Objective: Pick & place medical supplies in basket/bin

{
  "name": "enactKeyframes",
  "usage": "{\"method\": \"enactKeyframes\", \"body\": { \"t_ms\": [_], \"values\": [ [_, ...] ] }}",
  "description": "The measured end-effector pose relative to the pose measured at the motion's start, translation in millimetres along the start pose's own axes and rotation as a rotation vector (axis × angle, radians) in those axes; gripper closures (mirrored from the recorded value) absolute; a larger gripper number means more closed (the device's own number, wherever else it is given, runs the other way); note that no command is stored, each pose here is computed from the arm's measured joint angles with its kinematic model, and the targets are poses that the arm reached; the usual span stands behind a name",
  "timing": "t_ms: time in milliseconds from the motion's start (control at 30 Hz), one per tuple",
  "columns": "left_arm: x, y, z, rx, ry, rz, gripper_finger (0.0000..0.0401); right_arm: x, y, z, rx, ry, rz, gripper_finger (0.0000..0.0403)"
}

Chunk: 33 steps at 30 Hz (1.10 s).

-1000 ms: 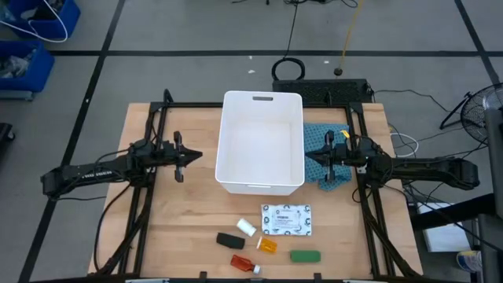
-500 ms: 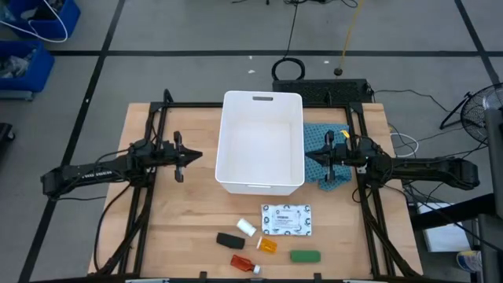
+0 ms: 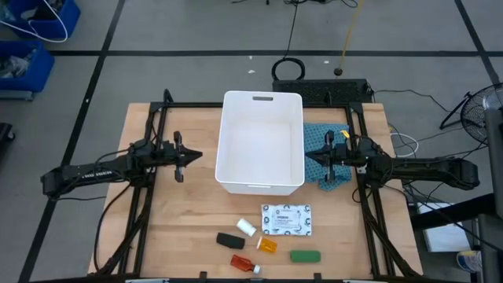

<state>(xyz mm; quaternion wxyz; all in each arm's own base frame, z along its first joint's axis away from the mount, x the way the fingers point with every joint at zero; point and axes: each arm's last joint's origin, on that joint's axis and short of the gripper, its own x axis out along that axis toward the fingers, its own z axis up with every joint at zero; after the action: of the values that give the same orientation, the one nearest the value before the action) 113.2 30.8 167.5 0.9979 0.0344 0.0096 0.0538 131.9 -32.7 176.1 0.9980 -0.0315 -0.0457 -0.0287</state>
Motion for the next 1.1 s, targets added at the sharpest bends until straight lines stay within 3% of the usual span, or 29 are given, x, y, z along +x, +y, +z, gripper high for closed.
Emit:
{"method": "enactKeyframes", "body": {
  "t_ms": [333, 533, 800, 1100],
  "values": [
    [0.0, 0.0, 1.2, -0.025, -0.012, 0.0, 0.0368, 0.0, 0.0, 0.0, 0.01, 0.0, 0.0, 0.0403],
    [0.0, 0.1, 1.6, -0.099, -0.015, 0.0, 0.0368, 0.0, 0.1, 0.1, 0.24, 0.0, 0.002, 0.0403],
    [0.0, 0.1, 2.1, -0.134, -0.021, 0.0, 0.0368, 0.0, 0.1, 0.0, 0.23, 0.0, 0.001, 0.0403],
    [0.0, 0.1, 2.1, -0.084, -0.021, 0.001, 0.0368, 0.0, 0.0, 0.0, 0.228, 0.0, 0.0, 0.0403]
  ]
}}
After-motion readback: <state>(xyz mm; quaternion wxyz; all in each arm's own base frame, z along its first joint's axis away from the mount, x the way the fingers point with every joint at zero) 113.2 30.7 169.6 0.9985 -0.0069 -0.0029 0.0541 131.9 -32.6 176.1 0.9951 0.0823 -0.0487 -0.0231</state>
